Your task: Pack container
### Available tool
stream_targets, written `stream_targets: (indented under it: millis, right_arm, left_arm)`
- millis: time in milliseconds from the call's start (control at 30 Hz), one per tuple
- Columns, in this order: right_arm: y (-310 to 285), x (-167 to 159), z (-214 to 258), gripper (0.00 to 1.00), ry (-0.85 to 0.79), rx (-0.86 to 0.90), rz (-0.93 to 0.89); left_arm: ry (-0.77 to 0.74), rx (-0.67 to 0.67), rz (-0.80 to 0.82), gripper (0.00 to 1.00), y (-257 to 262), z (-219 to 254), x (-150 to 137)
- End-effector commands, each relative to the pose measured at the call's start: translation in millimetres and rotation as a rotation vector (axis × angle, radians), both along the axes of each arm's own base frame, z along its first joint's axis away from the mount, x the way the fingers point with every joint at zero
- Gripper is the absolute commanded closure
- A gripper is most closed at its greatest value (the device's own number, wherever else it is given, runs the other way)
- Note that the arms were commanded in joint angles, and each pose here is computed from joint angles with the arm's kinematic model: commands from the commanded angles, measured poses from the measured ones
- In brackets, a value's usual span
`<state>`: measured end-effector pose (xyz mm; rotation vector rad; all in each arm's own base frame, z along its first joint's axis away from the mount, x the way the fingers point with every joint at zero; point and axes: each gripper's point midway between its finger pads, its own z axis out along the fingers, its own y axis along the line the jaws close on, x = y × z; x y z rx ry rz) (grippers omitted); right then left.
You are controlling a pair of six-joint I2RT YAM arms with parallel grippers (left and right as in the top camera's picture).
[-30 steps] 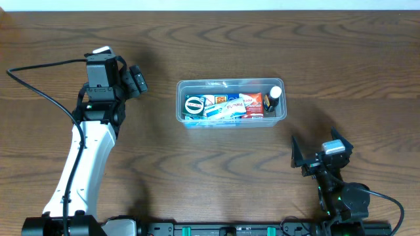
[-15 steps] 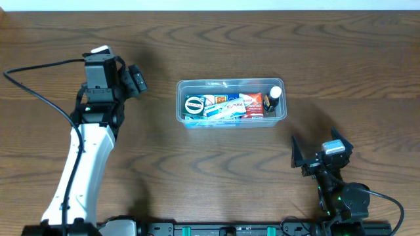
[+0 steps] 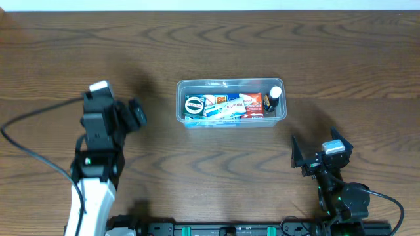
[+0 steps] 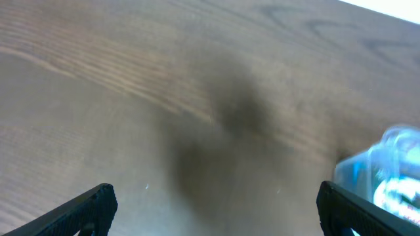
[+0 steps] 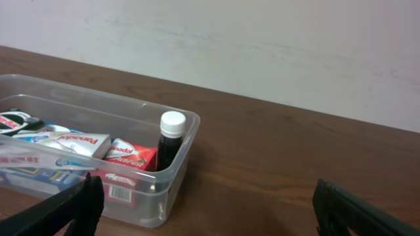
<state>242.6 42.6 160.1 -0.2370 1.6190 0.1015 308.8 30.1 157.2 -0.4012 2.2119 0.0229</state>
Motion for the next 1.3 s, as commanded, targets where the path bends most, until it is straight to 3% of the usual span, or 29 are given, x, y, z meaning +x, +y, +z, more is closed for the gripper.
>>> stream_targets:
  millis: [0, 433, 1033, 1267]
  right_arm:
    - [3.5, -0.6, -2.5, 0.01, 0.007, 0.004, 0.017]
    - [3.5, -0.6, -2.3, 0.01, 0.007, 0.004, 0.016]
    - [3.5, -0.6, -2.2, 0.01, 0.007, 0.004, 0.016]
    - [3.5, -0.6, -2.3, 0.01, 0.007, 0.004, 0.016]
  left_arm:
    - [-0.019, 0.041, -0.012, 0.02, 2.9, -6.2, -18.7]
    - [-0.160, 0.047, -0.003, 0.02, 2.9, -28.6, -62.8]
    - [-0.537, 0.045, -0.002, 0.02, 1.3, -2.6, -58.5]
    - [-0.570, 0.045, -0.002, 0.02, 1.2, -4.6, -59.5]
